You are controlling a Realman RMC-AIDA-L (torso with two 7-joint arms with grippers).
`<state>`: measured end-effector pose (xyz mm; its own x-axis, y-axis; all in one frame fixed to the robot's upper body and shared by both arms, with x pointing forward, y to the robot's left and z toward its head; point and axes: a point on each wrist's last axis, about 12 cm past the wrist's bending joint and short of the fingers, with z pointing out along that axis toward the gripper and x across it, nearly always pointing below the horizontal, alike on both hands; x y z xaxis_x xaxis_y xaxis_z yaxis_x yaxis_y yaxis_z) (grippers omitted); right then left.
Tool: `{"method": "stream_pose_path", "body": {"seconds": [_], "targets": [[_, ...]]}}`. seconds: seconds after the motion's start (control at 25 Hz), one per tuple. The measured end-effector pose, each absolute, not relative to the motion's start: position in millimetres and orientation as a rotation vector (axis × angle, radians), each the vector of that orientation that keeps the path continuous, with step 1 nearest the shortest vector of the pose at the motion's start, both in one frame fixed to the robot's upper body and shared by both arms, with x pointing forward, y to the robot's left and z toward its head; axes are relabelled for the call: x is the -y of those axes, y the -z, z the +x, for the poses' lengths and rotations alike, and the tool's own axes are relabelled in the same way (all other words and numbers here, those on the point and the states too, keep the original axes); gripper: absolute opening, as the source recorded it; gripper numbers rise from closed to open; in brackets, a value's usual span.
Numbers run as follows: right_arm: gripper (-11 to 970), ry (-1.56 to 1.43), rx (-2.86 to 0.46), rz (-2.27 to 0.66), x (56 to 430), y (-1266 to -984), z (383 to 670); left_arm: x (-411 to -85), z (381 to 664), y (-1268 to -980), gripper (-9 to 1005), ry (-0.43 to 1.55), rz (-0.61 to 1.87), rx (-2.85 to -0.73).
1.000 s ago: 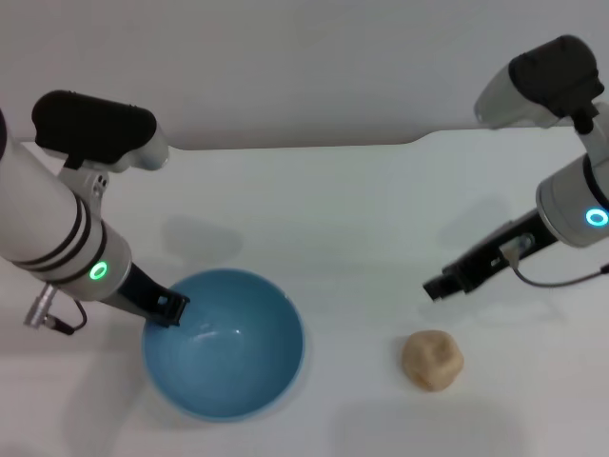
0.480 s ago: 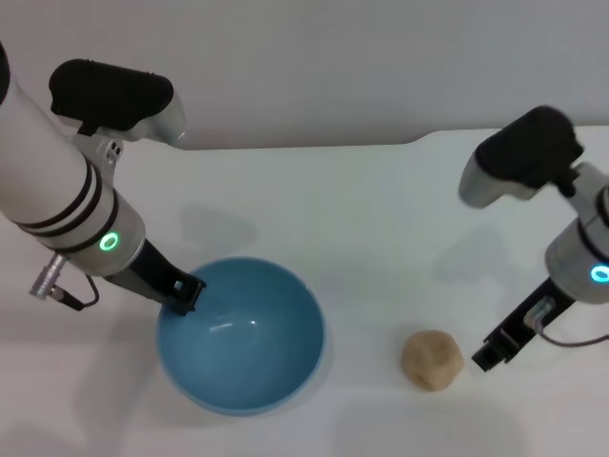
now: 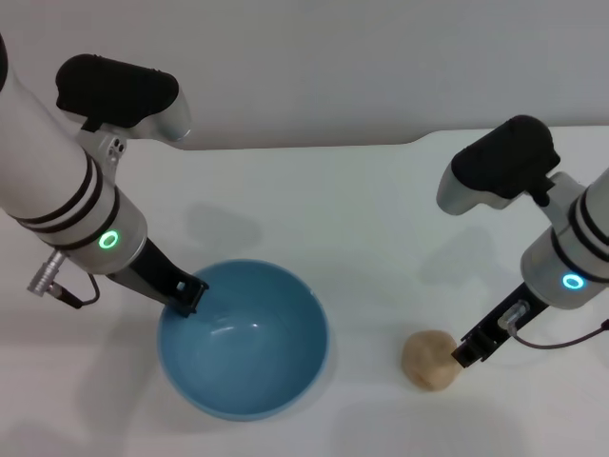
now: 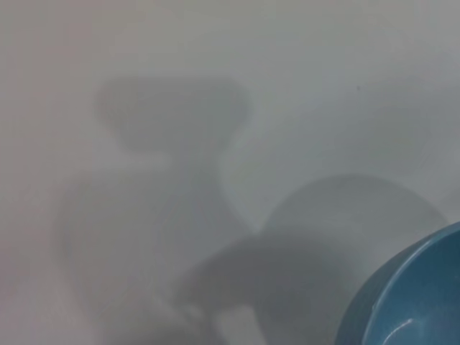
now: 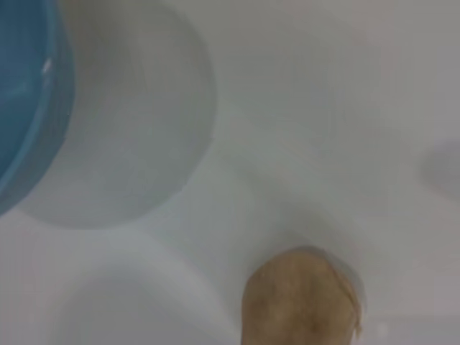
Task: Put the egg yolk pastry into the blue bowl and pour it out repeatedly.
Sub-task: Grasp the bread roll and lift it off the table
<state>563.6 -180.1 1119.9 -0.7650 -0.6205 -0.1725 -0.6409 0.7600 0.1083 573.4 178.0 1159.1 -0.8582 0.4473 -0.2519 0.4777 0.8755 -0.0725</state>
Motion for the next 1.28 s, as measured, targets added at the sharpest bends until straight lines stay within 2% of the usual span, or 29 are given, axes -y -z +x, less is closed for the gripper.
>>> {"method": "stream_pose_path", "body": {"seconds": [0.4, 0.84, 1.28], "targets": [[306, -0.295, -2.796, -0.974, 167.2, -1107.4, 565.2, -177.0, 572.4, -1160.0, 12, 0.209, 0.757, -2.808], [257, -0.332, -2.836, -0.945, 163.6, -1086.8, 560.6, -176.6, 572.5, -1162.0, 12, 0.205, 0.781, -2.796], [208, -0.303, -2.853, -0.994, 161.7, -1086.8, 558.7, -175.8, 570.6, -1165.2, 13, 0.202, 0.810, -2.795]]}}
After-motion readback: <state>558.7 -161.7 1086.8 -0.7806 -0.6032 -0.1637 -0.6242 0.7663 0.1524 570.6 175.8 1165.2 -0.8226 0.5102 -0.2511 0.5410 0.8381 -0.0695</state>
